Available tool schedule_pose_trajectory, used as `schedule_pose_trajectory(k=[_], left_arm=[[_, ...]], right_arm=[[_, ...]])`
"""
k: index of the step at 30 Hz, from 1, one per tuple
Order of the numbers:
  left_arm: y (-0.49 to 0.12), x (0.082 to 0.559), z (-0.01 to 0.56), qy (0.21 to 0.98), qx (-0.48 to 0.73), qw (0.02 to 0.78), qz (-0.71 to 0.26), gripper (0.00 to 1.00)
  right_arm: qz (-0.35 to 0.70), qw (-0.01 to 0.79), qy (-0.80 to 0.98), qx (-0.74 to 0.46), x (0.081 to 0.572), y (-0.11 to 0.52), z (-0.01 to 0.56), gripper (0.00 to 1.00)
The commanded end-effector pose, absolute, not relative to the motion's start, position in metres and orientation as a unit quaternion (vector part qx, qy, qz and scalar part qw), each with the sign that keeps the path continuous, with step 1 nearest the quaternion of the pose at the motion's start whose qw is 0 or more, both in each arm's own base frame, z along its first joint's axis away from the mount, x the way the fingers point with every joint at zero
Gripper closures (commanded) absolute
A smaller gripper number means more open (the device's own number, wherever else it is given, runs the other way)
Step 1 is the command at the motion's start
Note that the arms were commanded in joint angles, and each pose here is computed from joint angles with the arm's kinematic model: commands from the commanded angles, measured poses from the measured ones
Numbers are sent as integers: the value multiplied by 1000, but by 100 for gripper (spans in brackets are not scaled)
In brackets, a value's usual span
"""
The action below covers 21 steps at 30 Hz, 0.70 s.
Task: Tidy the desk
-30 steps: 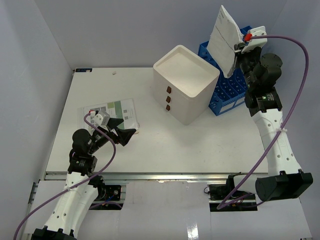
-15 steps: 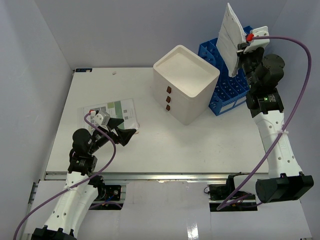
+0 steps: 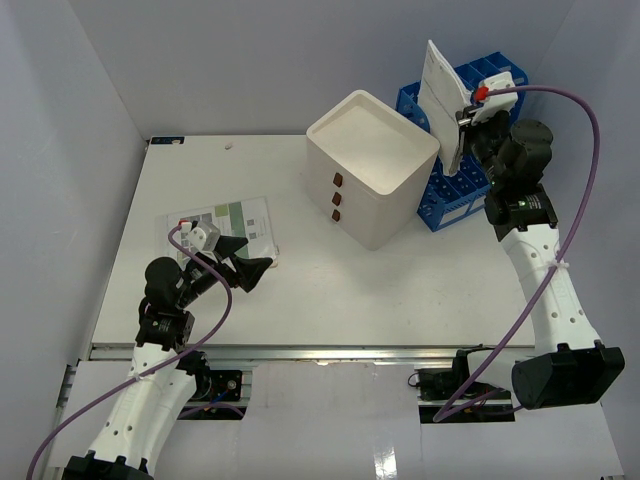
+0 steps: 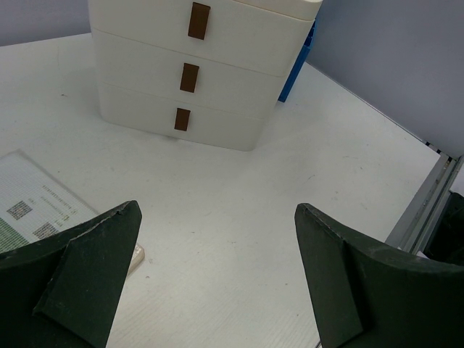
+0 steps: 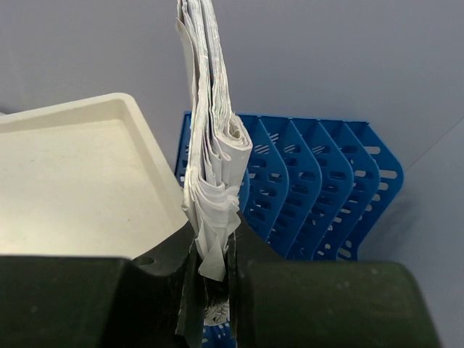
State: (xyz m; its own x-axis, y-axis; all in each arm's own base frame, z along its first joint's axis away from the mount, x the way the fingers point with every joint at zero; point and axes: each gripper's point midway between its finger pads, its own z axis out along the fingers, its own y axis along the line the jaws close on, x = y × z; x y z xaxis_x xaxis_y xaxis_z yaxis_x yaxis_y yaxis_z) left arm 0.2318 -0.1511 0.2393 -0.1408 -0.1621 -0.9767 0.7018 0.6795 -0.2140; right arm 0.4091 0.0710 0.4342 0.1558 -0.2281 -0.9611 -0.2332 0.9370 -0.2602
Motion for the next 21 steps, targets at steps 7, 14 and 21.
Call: schedule_pose_trajectory(k=[7, 14, 21], left_arm=[[-154, 230, 255, 658, 211, 632, -351, 2], [-155, 232, 253, 661, 212, 628, -352, 2], [-155, 235, 248, 667, 208, 623, -352, 2]], right_arm=[[5, 778, 606, -163, 403, 71, 447, 92], [-22, 790, 594, -149, 397, 60, 409, 92], [-37, 819, 552, -153, 394, 66, 407, 92]])
